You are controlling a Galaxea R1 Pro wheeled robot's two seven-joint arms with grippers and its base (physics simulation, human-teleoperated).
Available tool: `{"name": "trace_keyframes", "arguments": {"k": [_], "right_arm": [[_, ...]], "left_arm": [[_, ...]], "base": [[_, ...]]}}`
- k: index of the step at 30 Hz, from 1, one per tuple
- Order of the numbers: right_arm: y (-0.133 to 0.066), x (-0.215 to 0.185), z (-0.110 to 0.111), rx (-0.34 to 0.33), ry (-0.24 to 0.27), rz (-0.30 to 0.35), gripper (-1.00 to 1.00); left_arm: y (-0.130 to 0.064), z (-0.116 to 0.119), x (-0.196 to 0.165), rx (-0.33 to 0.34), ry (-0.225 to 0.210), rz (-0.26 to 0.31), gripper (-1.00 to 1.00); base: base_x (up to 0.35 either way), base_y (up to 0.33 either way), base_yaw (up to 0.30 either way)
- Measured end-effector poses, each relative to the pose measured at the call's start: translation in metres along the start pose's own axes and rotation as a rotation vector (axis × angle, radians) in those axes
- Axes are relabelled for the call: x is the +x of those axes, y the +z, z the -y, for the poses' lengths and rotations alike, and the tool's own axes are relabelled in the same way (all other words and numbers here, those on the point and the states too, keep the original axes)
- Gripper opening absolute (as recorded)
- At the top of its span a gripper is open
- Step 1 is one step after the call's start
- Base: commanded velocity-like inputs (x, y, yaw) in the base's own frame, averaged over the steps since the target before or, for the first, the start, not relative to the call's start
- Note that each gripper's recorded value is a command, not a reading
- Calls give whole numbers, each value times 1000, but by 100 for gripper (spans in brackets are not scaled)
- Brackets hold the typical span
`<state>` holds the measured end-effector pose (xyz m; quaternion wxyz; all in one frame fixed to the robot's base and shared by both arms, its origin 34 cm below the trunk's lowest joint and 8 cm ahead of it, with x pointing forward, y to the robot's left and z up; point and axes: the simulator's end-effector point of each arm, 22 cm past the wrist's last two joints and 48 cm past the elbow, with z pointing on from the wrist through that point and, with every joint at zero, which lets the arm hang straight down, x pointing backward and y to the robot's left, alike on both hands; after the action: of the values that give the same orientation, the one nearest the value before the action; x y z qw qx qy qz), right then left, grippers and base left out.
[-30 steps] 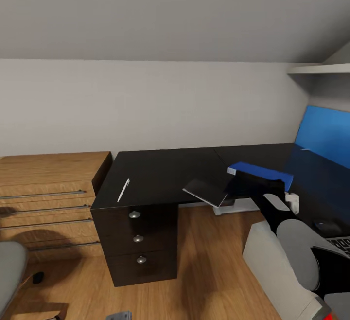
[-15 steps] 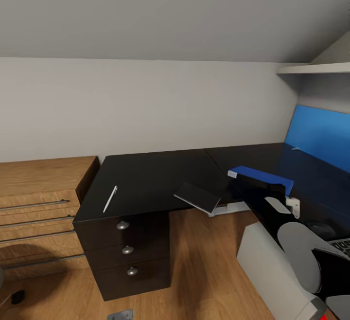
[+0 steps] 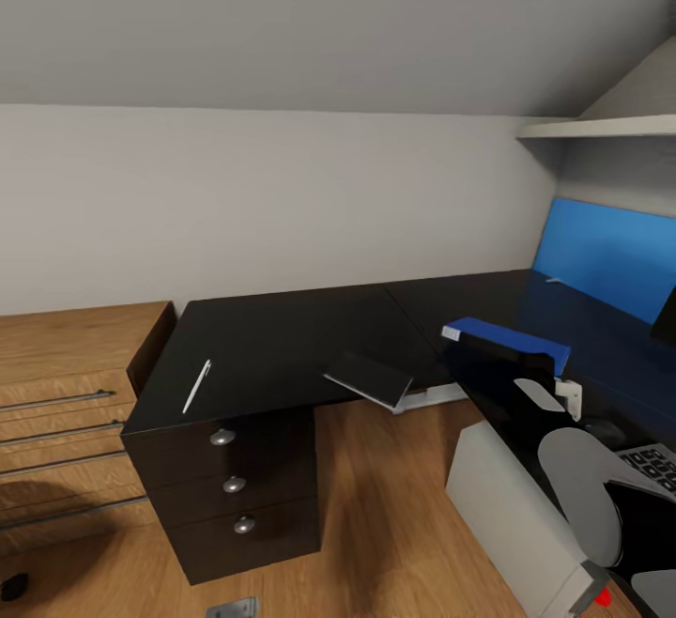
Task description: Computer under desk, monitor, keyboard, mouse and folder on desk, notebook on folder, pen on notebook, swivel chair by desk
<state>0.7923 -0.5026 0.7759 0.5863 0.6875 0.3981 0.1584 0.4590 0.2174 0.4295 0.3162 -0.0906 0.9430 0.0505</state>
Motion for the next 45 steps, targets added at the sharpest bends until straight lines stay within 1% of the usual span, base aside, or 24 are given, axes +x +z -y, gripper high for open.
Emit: {"name": "trace_keyframes", "arguments": {"k": [8, 10, 14, 17, 24, 30, 33, 44, 45], "right_arm": [[0, 0, 0, 2, 5, -2, -100], [-3, 4, -3, -21, -26, -5, -100], [-8, 12, -11, -67, -93, -12, -100], [-13, 19, -18, -102, -139, -18, -100], [-16, 21, -32, -175, -247, -16, -100], [-18, 22, -44, -229, -331, -11, -100], [-19, 23, -49, -252, -366, -9, -100], [-23, 27, -67, -324, -458, 0, -100], [-17, 22, -38, -203, -291, -15, -100]], "left_arm": [[0, 1, 0, 4, 2, 0, 100], [-2, 10, 0, 18, -4, 2, 100], [-2, 13, 0, 22, -5, 2, 100], [-4, 22, 1, 33, -13, 0, 100], [-5, 26, 1, 37, -16, -1, 100], [-5, 26, 1, 38, -15, -1, 100], [-5, 26, 1, 38, -16, -1, 100], [-5, 26, 1, 38, -16, -1, 100], [-5, 26, 1, 38, -16, -1, 100]], "base": [[103, 0, -6], [0, 0, 0], [0, 0, 0], [0, 0, 0], [0, 0, 0], [0, 0, 0], [0, 0, 0], [0, 0, 0], [0, 0, 0]]}}
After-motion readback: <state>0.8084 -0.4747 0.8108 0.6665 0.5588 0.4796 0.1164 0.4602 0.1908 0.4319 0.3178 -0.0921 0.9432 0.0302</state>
